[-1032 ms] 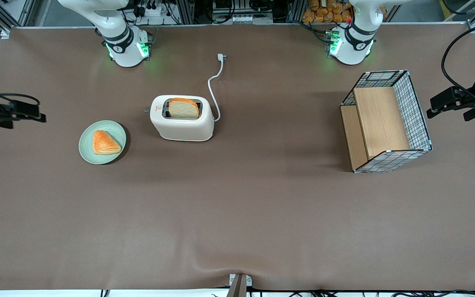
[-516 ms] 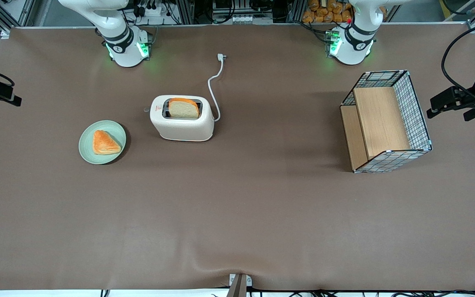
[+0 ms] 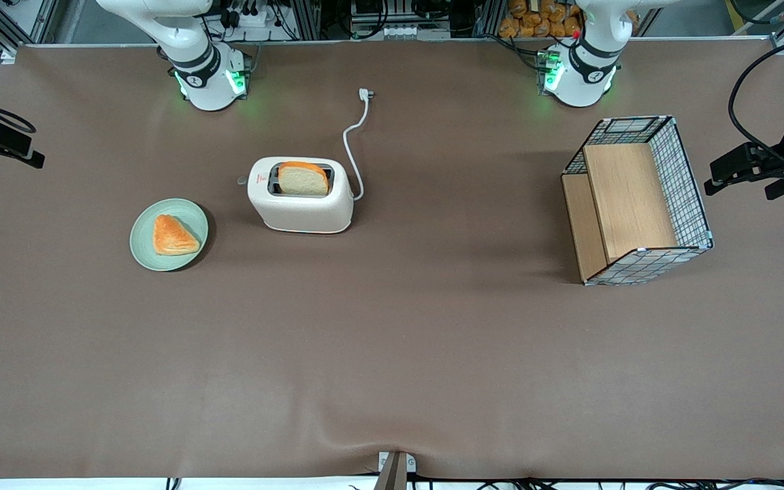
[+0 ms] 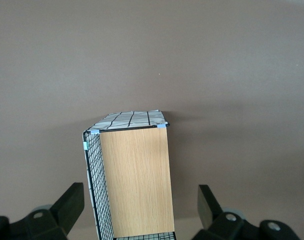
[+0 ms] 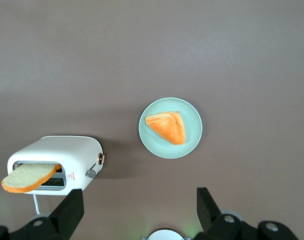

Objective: Press toaster button with right arm

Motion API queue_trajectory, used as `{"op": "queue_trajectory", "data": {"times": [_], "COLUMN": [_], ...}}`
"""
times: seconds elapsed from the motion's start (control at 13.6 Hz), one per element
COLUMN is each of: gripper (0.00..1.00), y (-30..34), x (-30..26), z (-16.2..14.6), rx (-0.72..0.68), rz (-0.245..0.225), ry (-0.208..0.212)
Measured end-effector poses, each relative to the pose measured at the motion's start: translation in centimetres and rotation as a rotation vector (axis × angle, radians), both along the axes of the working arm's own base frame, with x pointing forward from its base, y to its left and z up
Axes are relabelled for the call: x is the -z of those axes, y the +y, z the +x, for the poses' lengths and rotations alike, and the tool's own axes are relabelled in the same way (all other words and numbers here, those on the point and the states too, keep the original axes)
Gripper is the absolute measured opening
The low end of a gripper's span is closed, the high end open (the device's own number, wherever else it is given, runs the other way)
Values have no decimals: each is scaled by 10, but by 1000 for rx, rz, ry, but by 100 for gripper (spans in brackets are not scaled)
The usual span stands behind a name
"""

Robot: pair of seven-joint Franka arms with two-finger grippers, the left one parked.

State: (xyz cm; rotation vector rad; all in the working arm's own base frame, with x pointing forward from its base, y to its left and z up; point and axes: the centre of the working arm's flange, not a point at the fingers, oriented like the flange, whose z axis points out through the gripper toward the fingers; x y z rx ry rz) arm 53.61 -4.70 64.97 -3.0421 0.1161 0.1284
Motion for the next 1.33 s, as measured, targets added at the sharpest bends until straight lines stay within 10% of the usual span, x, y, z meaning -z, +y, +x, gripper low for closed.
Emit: {"op": "queue_trajectory", "data": {"times": [1.33], "gripper": [100], "y": [3], "x": [-4], "z": [2], "rx": [-4], "rz": [-48], "ry": [-17]}}
